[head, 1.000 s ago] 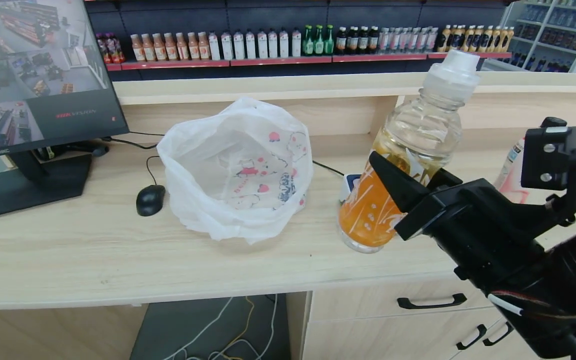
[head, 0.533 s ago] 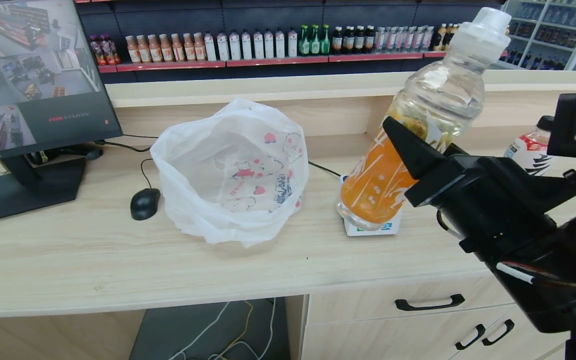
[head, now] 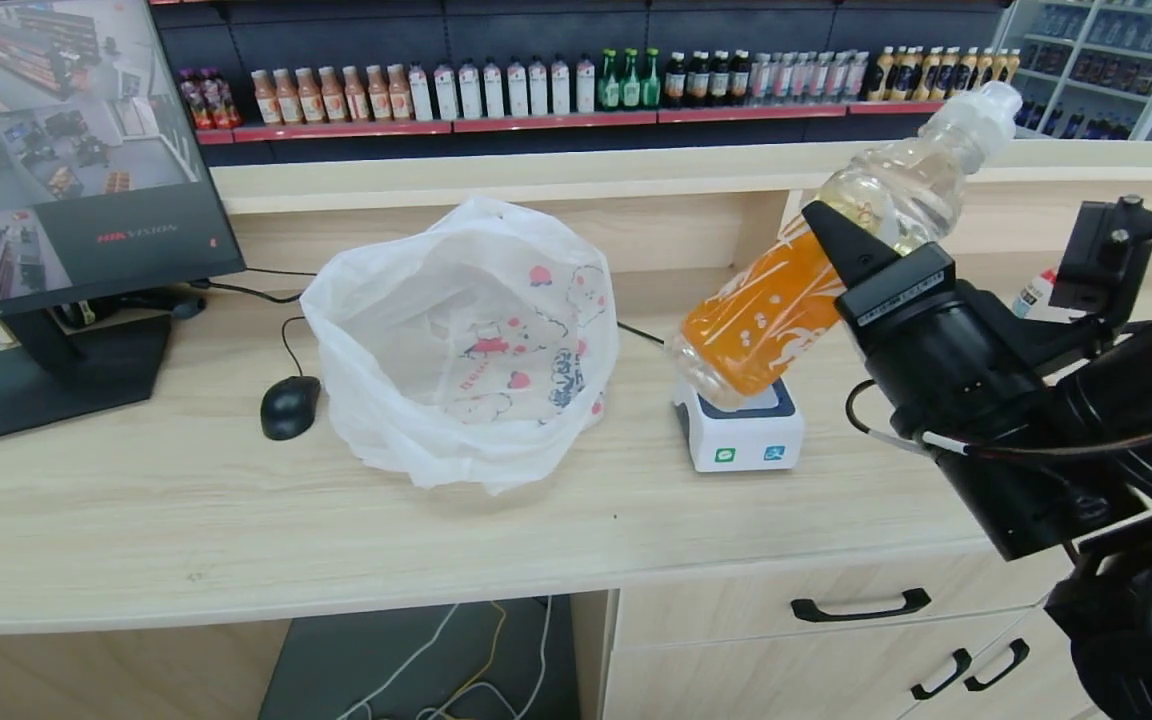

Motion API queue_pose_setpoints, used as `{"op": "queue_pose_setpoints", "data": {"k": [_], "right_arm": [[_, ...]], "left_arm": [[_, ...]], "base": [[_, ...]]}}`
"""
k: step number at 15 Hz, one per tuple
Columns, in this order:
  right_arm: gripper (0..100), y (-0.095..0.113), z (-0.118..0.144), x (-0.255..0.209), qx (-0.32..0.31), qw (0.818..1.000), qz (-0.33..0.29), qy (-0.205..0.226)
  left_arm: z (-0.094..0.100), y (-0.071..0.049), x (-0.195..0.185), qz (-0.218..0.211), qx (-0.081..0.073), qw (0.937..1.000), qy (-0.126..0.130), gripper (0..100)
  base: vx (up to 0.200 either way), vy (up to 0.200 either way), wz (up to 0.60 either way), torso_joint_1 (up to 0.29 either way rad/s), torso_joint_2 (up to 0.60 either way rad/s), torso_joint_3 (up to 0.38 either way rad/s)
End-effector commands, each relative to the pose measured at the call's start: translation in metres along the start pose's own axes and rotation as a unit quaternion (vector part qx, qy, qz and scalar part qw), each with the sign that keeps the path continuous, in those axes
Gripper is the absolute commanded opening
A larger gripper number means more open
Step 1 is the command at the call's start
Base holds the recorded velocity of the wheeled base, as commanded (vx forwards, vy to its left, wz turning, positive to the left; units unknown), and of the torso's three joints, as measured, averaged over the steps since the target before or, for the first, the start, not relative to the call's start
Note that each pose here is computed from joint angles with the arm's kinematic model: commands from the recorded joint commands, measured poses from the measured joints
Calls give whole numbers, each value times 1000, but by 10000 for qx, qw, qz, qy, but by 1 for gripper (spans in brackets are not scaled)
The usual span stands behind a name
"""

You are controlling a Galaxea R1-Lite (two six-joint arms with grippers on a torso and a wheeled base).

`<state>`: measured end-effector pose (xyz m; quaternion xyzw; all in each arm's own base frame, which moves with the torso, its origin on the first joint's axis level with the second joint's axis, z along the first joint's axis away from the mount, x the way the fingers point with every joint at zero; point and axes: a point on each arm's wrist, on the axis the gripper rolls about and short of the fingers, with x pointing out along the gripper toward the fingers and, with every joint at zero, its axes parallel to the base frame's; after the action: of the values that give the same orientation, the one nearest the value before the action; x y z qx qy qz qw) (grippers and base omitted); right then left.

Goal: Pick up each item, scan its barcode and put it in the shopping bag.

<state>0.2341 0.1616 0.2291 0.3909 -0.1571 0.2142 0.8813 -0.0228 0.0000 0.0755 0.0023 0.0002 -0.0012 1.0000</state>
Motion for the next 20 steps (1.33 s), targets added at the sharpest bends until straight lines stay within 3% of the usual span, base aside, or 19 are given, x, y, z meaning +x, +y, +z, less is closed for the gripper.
{"op": "queue_pose_setpoints", "data": {"k": [1,6,11,20], "right_arm": [[0,-9,-6,7,303,9994,-152,30],[0,-60,-8,32,1250,9901,-612,-183],[0,-79,6,34,1640,9846,-585,-165],[0,-84,3,33,1658,9832,-753,-79]], "left_arm": [[0,0,0,4,0,10000,-2,100],[0,0,0,4,0,10000,-2,100],[0,0,0,4,0,10000,-2,100],[0,0,0,4,0,10000,-2,100]], "base": [[0,0,0,0,0,0],[0,0,0,0,0,0],[0,0,0,0,0,0],[0,0,0,0,0,0]]}}
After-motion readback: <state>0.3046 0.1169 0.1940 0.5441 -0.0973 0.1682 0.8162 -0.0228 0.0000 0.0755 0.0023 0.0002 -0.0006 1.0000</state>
